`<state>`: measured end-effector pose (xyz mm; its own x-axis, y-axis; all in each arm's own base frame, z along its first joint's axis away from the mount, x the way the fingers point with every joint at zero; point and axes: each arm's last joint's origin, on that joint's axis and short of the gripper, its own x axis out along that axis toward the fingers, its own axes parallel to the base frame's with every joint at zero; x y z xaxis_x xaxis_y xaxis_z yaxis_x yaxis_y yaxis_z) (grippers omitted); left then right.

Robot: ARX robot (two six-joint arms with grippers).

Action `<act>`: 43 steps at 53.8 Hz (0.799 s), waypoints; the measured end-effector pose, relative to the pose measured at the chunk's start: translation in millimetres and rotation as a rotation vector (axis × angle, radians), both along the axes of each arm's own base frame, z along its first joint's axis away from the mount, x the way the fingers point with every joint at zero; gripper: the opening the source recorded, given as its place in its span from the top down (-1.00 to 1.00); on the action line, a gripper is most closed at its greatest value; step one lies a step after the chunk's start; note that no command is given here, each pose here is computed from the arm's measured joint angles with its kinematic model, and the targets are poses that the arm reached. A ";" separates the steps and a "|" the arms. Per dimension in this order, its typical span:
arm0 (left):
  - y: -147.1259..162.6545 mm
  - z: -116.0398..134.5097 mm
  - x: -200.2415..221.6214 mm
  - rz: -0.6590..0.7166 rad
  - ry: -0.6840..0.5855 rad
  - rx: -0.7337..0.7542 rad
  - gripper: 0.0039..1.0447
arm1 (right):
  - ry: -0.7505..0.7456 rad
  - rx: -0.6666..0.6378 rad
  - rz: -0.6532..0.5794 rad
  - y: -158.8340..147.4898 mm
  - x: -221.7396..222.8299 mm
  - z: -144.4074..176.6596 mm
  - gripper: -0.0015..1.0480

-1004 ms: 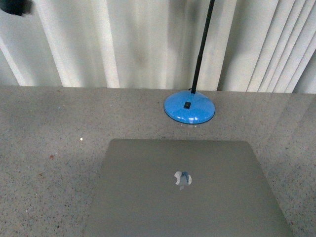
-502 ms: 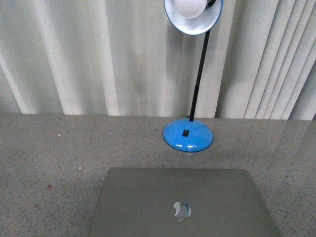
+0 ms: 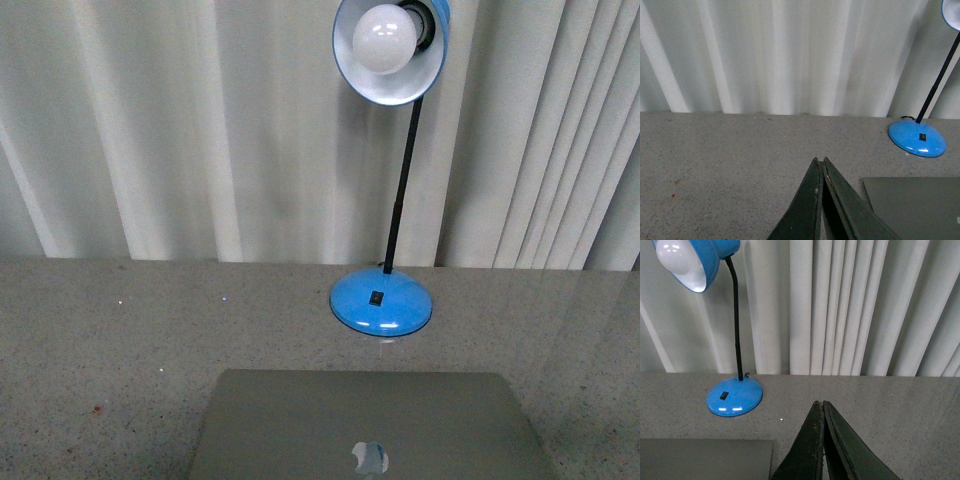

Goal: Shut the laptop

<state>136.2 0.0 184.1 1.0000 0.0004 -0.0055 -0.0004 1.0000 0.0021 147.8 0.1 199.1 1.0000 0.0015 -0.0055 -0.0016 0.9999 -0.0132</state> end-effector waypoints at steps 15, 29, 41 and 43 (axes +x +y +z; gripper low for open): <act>0.0 -8.6 -12.7 0.000 -0.003 0.000 0.94 | -0.001 0.001 0.000 0.0 -16.5 -15.8 0.94; 0.0 -7.7 -18.6 0.000 -0.038 -0.003 0.94 | -0.001 0.002 0.000 0.0 -24.9 -22.6 0.94; 0.0 -7.9 -23.4 0.000 -0.037 -0.003 0.94 | -0.012 0.002 0.000 0.0 -30.1 -30.6 0.94; 0.0 -7.9 -24.3 0.000 -0.038 -0.003 0.94 | -0.013 0.002 0.000 0.0 -30.8 -30.5 0.94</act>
